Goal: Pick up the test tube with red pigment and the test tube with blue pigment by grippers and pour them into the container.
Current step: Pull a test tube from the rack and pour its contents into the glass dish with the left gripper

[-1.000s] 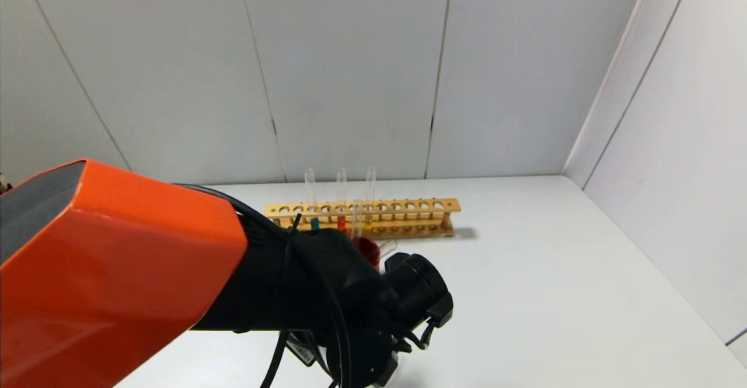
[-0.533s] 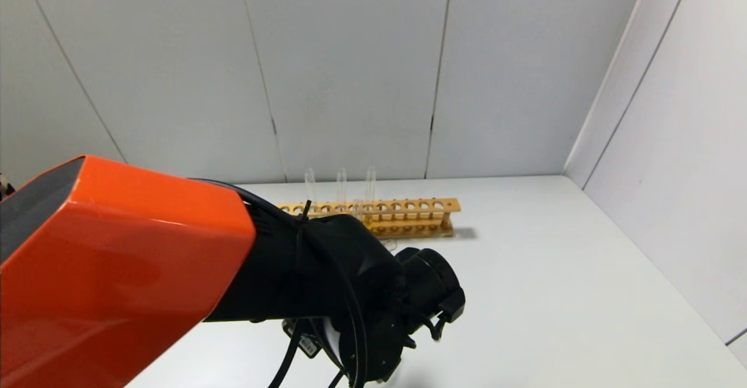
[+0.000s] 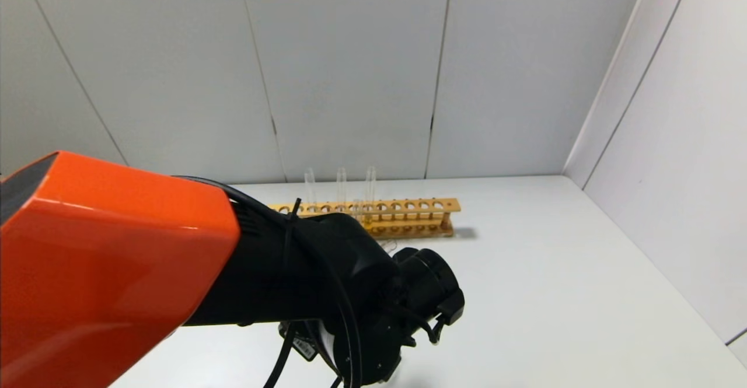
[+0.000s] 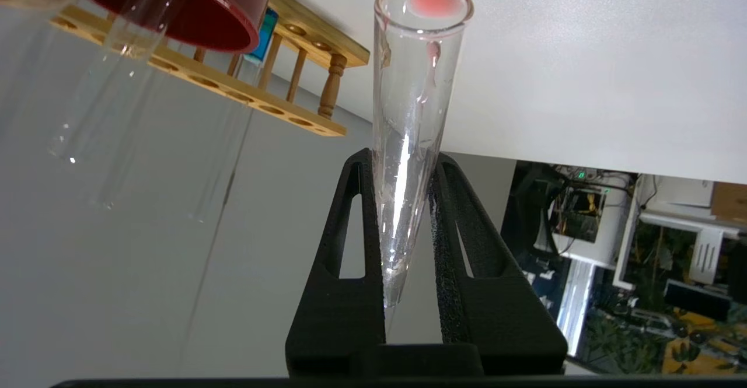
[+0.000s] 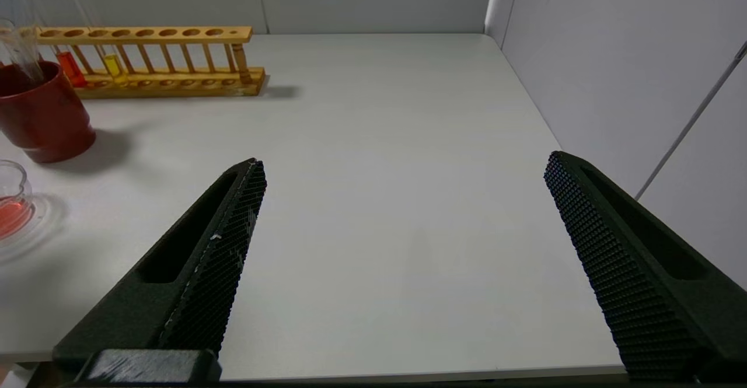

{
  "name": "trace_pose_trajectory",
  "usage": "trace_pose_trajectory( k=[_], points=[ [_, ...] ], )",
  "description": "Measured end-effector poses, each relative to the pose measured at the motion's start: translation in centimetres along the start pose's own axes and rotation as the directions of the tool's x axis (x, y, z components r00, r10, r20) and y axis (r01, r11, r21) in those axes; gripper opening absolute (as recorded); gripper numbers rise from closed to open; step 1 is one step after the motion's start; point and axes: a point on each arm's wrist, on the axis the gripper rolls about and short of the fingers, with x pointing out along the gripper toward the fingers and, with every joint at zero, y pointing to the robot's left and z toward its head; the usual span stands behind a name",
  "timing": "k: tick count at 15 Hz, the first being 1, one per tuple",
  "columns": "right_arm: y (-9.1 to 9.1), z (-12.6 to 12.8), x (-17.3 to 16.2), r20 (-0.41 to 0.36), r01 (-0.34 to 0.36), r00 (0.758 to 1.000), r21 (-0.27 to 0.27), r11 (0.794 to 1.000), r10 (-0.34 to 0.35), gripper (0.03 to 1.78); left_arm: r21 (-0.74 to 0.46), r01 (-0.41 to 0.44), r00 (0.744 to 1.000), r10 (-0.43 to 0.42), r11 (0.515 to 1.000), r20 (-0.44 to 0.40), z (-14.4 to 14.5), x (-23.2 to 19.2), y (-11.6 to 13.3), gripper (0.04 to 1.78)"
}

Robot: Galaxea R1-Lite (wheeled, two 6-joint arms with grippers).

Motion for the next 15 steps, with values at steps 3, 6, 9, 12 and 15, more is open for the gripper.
trace_pose_trajectory(
  k=[3, 6, 9, 12, 15],
  points=[
    [0.0, 0.0, 0.0, 0.0, 0.0, 1.0, 0.0, 1.0, 0.0, 1.74, -0.017, -0.007, 1.0, 0.007, 1.0, 0.008, -0.8, -0.6, -0.4, 0.3],
    [0.0, 0.0, 0.0, 0.0, 0.0, 1.0, 0.0, 1.0, 0.0, 1.74, -0.02, -0.016, 1.0, 0.017, 1.0, 0.013, -0.8, -0.9, -0.6, 0.3],
    [0.0, 0.0, 0.0, 0.0, 0.0, 1.0, 0.0, 1.0, 0.0, 1.74, -0.023, -0.019, 1.0, 0.019, 1.0, 0.011, -1.2, -1.1, -0.6, 0.3],
    [0.0, 0.0, 0.0, 0.0, 0.0, 1.0, 0.0, 1.0, 0.0, 1.74, -0.001, -0.016, 1.0, 0.016, 1.0, 0.004, -0.8, -1.0, -0.7, 0.3],
    [0.0, 0.0, 0.0, 0.0, 0.0, 1.0, 0.0, 1.0, 0.0, 1.74, 0.022, -0.024, 1.0, 0.024, 0.999, -0.018, 0.0, -0.8, -0.5, 0.3]
  ],
)
